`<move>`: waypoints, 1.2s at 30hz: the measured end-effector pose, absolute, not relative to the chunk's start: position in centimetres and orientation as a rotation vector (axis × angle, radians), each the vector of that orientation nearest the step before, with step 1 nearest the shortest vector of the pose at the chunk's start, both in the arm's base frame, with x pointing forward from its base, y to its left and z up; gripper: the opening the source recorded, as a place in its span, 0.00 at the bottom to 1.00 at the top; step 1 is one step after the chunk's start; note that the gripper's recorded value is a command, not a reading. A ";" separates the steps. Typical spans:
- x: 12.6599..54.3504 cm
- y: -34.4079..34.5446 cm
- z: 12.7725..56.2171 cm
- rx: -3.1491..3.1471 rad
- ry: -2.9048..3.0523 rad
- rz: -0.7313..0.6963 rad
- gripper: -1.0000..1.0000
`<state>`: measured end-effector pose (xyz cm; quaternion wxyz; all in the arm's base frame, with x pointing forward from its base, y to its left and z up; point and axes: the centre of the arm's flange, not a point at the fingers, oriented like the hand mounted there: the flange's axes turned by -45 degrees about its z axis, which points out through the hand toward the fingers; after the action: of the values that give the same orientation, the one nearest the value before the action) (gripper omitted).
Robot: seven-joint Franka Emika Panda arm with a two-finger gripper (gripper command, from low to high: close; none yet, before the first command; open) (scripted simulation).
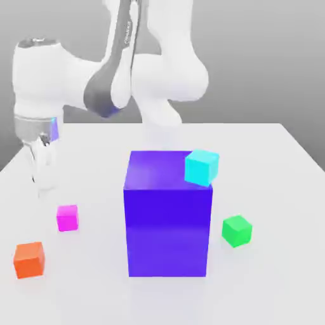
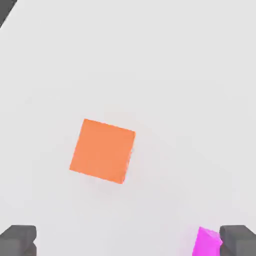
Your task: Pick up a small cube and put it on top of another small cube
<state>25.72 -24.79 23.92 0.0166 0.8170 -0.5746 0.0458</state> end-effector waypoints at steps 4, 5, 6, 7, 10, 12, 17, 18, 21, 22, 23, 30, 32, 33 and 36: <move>21.2 -24.5 19.7 2.424 -1.991 0.021 0.50; 20.9 -24.6 19.1 2.410 -2.010 0.012 0.50; 20.8 -24.6 18.6 2.404 -2.017 0.008 0.50; 20.8 -24.6 18.2 2.399 -2.023 0.007 0.50; 21.0 -24.7 16.9 2.396 -2.023 0.008 0.50; 21.0 -24.8 16.0 2.393 -2.025 0.010 0.50; 20.7 -24.6 13.5 2.396 -2.025 0.006 0.50; 20.6 -24.5 13.0 2.398 -2.025 0.004 0.50; 20.5 -24.4 12.6 2.400 -2.024 0.002 0.00; 20.5 -24.4 12.6 2.400 -2.024 0.002 0.00; 20.5 -24.4 12.6 2.399 -2.024 0.003 0.00; 20.9 -24.7 14.3 2.394 -2.025 0.009 0.00; 21.0 -24.8 15.2 2.393 -2.026 0.011 0.00; 21.0 -24.8 15.7 2.393 -2.026 0.011 0.00; 20.8 -24.8 17.1 2.392 -2.028 0.009 0.00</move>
<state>20.85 -24.80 17.10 0.0028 0.7627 -0.6468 0.0028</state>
